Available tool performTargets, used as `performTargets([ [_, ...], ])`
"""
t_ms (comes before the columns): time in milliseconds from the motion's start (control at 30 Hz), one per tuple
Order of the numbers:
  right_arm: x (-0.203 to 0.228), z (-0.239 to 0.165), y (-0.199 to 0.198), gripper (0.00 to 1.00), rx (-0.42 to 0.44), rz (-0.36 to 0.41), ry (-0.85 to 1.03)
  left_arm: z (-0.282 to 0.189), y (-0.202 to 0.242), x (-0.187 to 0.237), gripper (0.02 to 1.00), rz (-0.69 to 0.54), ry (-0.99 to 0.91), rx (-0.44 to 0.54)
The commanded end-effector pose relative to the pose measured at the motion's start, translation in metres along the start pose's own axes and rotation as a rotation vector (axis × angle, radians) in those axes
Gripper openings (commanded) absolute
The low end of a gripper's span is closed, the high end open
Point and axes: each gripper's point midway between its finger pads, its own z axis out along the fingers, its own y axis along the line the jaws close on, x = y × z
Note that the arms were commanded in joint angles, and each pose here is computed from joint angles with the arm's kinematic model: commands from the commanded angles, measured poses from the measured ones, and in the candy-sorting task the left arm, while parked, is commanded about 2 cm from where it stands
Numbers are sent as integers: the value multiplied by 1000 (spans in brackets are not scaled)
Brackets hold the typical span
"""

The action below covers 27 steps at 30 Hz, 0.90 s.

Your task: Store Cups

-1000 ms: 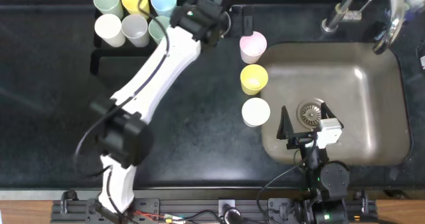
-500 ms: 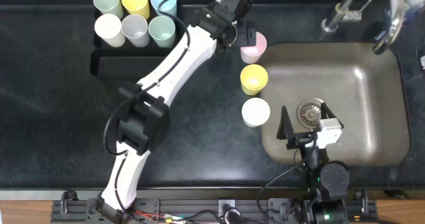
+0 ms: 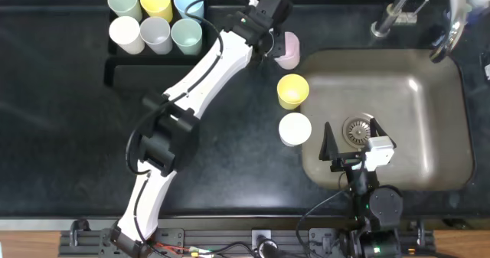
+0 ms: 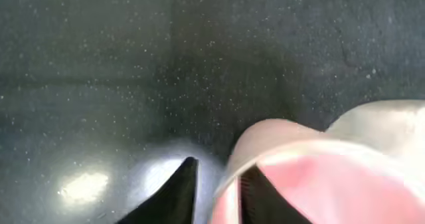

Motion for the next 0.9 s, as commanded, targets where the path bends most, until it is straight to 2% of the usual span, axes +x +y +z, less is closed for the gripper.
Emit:
performTargets([
  [33,4,0,1,998,-4,4,3,-4,-9,-4,115,13,-21,13],
  [100,4,0,1,998,-4,4,3,-7,-10,-6,45,13,-26,15],
  [167,4,0,1,998,-4,4,3,-18,-11,-11,34,20,-44,15],
  [300,4,0,1,998,-4,4,3,-64,12,-26,34,10,-117,-97],
  [433,4,0,1,998,-4,4,3,-130,59,-44,34,-30,-198,-238],
  [600,4,0,1,998,-4,4,3,-200,120,-64,34,-98,-300,-280],
  [767,4,0,1,998,-4,4,3,-240,199,-57,36,-174,-333,-328],
  [900,4,0,1,998,-4,4,3,-246,258,-42,36,-225,-305,-349],
])
